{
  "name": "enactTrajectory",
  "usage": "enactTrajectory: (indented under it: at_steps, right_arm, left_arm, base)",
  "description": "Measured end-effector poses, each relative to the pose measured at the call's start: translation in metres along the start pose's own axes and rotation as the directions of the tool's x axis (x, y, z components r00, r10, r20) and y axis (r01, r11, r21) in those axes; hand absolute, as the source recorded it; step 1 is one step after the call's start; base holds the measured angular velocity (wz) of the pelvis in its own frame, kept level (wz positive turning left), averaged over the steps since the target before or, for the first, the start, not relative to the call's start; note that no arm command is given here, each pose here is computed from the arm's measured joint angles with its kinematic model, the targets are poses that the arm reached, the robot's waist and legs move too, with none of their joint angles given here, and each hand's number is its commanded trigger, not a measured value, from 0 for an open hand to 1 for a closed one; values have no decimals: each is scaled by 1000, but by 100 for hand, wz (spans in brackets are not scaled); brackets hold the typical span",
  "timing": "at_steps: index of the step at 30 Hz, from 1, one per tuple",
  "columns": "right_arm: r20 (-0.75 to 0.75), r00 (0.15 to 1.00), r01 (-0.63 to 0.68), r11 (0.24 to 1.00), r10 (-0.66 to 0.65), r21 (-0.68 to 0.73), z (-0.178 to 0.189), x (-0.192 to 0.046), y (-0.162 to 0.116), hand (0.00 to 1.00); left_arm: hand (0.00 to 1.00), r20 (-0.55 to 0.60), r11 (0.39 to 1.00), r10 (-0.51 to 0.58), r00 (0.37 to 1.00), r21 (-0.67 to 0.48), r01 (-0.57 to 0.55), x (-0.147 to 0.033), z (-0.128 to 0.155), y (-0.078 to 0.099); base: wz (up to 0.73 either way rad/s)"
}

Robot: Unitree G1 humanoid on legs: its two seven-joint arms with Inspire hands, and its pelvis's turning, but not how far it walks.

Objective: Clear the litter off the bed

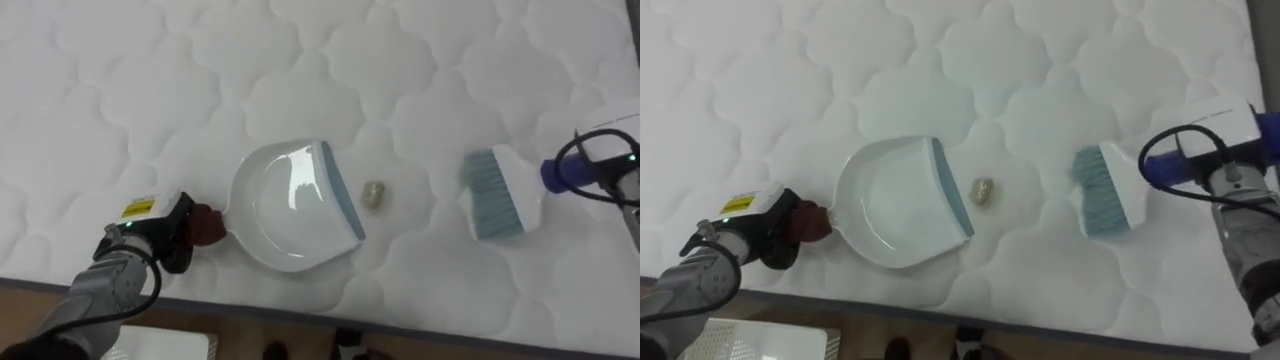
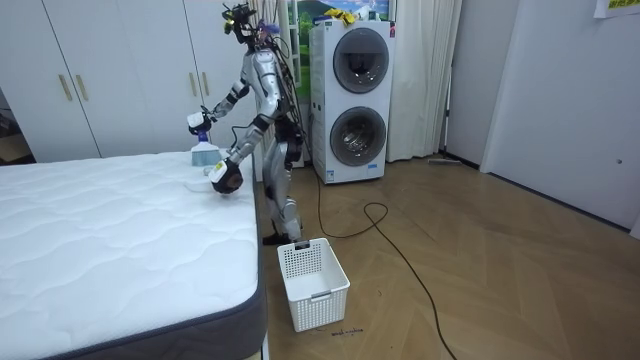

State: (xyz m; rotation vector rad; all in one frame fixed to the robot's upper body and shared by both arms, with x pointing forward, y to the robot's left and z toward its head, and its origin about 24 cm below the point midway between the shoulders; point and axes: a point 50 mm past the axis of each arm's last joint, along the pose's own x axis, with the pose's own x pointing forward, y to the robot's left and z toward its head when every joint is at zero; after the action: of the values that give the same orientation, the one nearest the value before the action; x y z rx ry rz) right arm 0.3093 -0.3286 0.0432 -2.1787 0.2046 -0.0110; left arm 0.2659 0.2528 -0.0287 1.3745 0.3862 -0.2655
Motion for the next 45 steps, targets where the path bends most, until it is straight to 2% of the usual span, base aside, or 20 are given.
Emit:
enactTrajectory:
  at_steps: [6,11,17,34,45]
  right_arm:
    - [54,998,19,999,-22,50,18,5,-11,100]
    - [93,996,2,989,-16,145,46,6,-15,100]
    - [77,997,-51,952,29,302,54,7,-16,100]
    - [183,983,-98,900,21,424,86,10,-37,100]
    - [272,962,-182,780,16,599,108,8,-55,100]
  left_arm:
    - [100,12,1000,-7,1000,6,7,3,3,5]
    - [100,14,1000,-6,1000,4,6,4,3,7]
    - [100,21,1000,5,1000,3,-5,4,4,7]
    - [100,24,1000,-16,1000,4,16,3,5,6]
    - [100,20,1000,-19,1000,-1,19,1,7,-1]
  base:
    - [2]
    - [0]
    - [-1]
    - [0]
    - [0]
